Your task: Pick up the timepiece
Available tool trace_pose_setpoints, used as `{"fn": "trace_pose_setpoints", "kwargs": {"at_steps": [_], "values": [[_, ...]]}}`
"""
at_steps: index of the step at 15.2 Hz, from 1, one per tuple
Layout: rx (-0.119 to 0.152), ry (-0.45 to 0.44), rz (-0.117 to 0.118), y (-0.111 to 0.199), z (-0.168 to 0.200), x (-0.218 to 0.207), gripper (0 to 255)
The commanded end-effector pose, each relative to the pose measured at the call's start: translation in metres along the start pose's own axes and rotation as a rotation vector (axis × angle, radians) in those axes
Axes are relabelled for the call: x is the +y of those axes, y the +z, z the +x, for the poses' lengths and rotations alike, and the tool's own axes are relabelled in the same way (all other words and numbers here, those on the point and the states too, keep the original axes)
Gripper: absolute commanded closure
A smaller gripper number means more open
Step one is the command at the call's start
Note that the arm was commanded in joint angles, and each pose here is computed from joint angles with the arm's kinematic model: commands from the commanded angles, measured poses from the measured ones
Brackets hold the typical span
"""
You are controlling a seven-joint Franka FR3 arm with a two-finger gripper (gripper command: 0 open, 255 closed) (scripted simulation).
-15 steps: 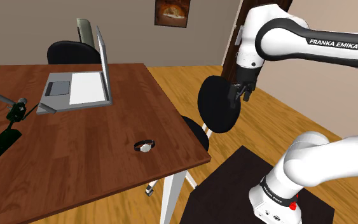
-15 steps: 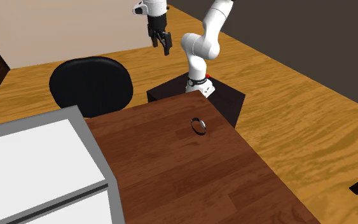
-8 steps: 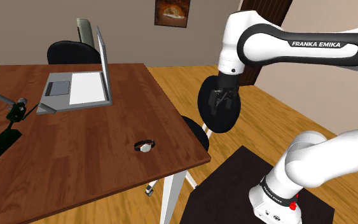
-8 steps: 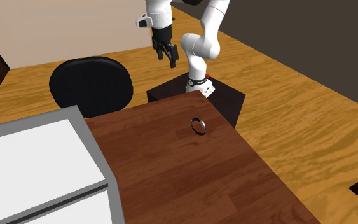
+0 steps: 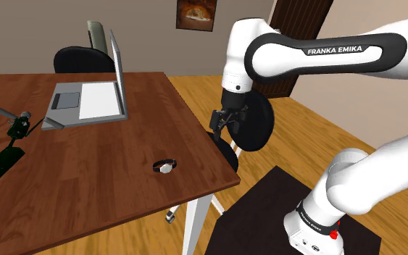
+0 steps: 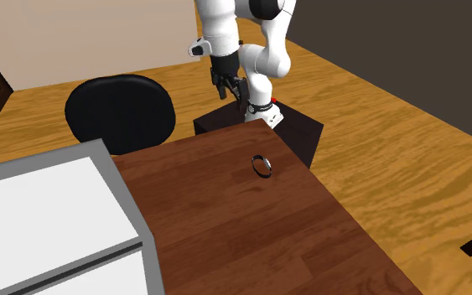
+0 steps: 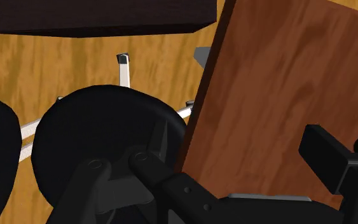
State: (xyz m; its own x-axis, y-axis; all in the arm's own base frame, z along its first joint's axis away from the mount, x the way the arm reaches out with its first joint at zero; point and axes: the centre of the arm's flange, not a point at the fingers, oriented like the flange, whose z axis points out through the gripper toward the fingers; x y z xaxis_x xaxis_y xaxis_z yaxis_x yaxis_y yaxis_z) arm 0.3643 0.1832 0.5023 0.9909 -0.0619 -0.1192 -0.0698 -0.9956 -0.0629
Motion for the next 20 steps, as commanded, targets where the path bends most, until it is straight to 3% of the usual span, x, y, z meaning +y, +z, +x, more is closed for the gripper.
{"fn": "trace_pose_setpoints", "kwargs": {"at_steps": [1, 17, 20], "values": [[0.0, -0.001, 0.022, 0.007, 0.008, -0.023, 0], [-0.002, -0.017, 0.183, 0.032, 0.065, -0.2, 0], [-0.002, -0.017, 0.185, 0.043, 0.066, -0.201, 0]]}}
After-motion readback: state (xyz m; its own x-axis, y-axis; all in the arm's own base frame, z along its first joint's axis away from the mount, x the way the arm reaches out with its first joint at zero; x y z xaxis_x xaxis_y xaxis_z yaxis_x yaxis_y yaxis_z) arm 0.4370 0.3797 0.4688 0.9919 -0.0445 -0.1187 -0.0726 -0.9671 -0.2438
